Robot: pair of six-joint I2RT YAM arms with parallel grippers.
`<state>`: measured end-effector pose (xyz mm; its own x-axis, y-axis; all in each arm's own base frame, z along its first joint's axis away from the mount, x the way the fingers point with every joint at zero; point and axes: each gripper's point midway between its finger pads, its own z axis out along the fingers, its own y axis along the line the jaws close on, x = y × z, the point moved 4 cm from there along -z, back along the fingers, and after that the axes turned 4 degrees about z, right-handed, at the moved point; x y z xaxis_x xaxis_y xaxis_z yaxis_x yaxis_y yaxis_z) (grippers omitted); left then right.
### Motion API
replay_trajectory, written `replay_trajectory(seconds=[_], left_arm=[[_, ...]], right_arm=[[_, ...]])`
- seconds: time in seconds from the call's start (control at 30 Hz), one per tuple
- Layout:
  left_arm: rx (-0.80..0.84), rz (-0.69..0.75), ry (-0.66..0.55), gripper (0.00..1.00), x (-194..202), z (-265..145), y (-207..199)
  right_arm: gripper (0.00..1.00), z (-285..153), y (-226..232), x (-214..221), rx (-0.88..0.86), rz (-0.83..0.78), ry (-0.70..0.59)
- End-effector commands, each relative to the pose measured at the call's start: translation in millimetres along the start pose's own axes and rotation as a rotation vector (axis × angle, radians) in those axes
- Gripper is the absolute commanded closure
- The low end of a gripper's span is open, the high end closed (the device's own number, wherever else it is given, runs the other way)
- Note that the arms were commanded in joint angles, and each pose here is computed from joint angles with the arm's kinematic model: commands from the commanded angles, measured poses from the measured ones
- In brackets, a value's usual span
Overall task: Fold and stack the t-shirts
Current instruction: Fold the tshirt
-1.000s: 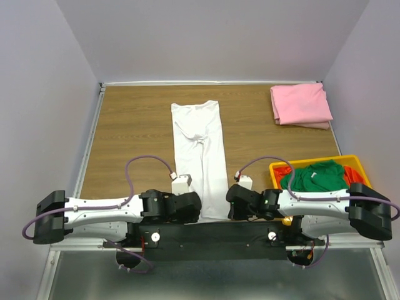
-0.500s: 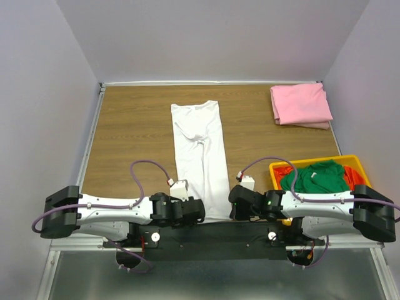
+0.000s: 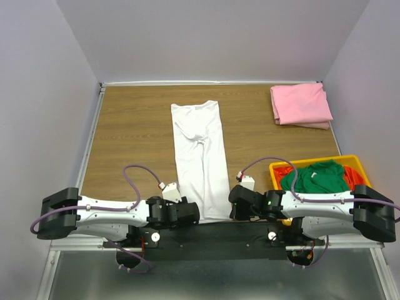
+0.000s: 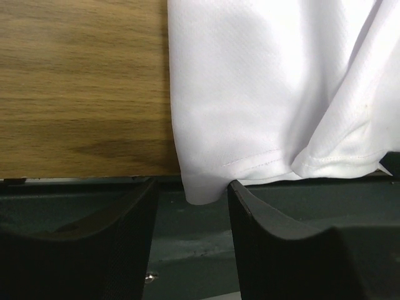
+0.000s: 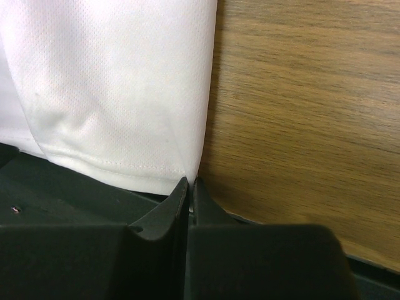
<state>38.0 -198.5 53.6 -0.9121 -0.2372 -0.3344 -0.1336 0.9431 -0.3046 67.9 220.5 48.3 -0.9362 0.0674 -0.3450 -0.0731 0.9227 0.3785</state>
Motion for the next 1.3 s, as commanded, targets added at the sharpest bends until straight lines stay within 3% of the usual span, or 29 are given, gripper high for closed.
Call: replay_trajectory(seconds=[0.0,0.1,0.3,0.33,0.4,0.47,0.57,0.97,1.27], left_arm=[[0.032,-0.054,-0.074,0.46,-8.9,3.0,-1.0],[0.036,-0.057,-0.074,0.49,-9.1,2.4,-0.8],[0.023,-0.037,-0.075,0.63,-8.3,4.5,-0.9],[0.020,-0.036,-0.075,0.69,-8.1,4.9,-0.9],[0.017,-0.028,-0.075,0.71,-8.0,5.2,-1.1],[0.019,-0.029,-0.073,0.88,-7.8,5.0,-0.9],[0.031,-0.036,-0.069,1.00,-7.7,3.6,-1.2],[0.087,0.006,-0.071,1.00,-7.0,3.6,-22.3],[0.120,-0.019,-0.160,1.00,-23.8,-7.6,-40.8]], right_arm=[[0.91,4.4,-20.8,3.1,0.084,-0.033,-0.017],[0.93,4.6,-21.7,3.3,0.087,-0.032,-0.018],[0.97,2.6,-22.8,3.1,0.076,-0.015,-0.026],[0.97,2.5,-23.5,3.3,0.076,-0.012,-0.025],[0.99,1.4,-24.4,3.4,0.071,-0.006,-0.030],[1.00,1.0,-26.5,3.8,0.069,0.001,-0.034],[0.99,0.2,-28.6,4.6,0.066,0.008,-0.036],[1.00,-10.9,-9.5,-8.6,0.001,0.011,-0.080],[1.00,-25.2,9.7,-32.1,-0.020,-0.004,-0.173]])
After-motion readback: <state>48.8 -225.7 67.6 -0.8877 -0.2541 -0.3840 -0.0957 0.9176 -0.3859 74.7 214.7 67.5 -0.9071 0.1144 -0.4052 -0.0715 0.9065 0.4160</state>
